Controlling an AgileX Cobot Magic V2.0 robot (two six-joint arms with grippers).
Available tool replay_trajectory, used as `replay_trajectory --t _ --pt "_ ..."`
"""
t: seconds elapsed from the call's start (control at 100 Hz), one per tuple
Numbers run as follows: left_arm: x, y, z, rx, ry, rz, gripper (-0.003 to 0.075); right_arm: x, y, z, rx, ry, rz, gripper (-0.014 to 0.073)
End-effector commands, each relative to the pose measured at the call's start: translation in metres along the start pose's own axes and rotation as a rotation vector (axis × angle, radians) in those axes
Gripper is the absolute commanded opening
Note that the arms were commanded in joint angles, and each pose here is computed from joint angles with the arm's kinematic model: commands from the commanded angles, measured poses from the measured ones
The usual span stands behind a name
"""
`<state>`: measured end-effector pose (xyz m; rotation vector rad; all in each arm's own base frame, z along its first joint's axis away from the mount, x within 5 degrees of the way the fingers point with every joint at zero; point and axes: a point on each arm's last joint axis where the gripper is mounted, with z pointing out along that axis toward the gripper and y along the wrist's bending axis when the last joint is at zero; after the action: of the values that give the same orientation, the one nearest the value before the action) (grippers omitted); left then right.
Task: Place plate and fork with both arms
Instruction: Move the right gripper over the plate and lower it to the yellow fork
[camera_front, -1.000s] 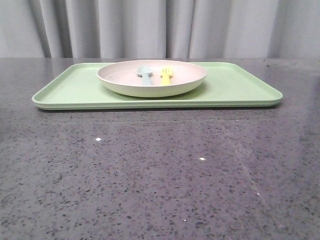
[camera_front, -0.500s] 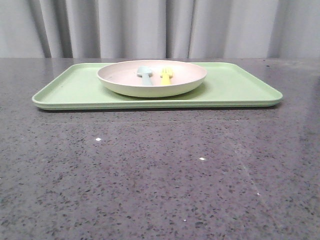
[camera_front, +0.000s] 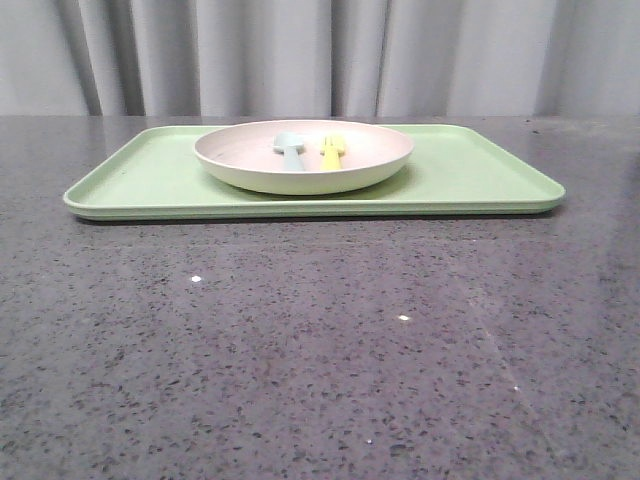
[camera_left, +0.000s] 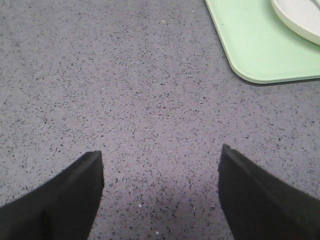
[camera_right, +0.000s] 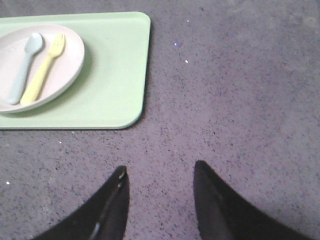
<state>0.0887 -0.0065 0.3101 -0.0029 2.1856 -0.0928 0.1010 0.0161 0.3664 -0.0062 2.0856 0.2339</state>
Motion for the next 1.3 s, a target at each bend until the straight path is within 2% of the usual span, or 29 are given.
replay_trajectory --t 0.0,0.26,0.47,0.68,0.79,1.0,1.13,1.29 --pt "-0.012 0.000 -0.005 0.002 -0.087 -0.014 0.0472 -0.026 0.006 -0.003 -0.039 -0.082 0.004 0.0329" --pt "-0.012 0.000 -0.005 0.002 -0.087 -0.014 0.0472 -0.076 0.030 0.021 -0.159 0.019 -0.032 0.0329" --pt "-0.012 0.000 -0.005 0.002 -0.087 -0.014 0.0472 -0.110 0.057 0.070 -0.233 0.106 -0.038 0.0329" --pt "-0.012 0.000 -0.005 0.002 -0.087 -0.014 0.0472 -0.126 0.094 0.132 -0.282 0.217 -0.049 0.0329" --pt "-0.012 0.000 -0.005 0.002 -0.087 -0.014 0.0472 -0.128 0.113 0.163 -0.259 0.264 -0.056 0.0329" --pt "-0.012 0.000 -0.005 0.002 -0.087 -0.014 0.0472 -0.130 0.150 0.206 -0.122 0.294 -0.069 0.0329" --pt "-0.012 0.000 -0.005 0.002 -0.087 -0.014 0.0472 -0.129 0.174 0.227 -0.097 0.280 -0.082 0.0329" --pt "-0.012 0.000 -0.005 0.002 -0.087 -0.014 0.0472 -0.121 0.188 0.253 -0.072 0.322 -0.057 0.0329"
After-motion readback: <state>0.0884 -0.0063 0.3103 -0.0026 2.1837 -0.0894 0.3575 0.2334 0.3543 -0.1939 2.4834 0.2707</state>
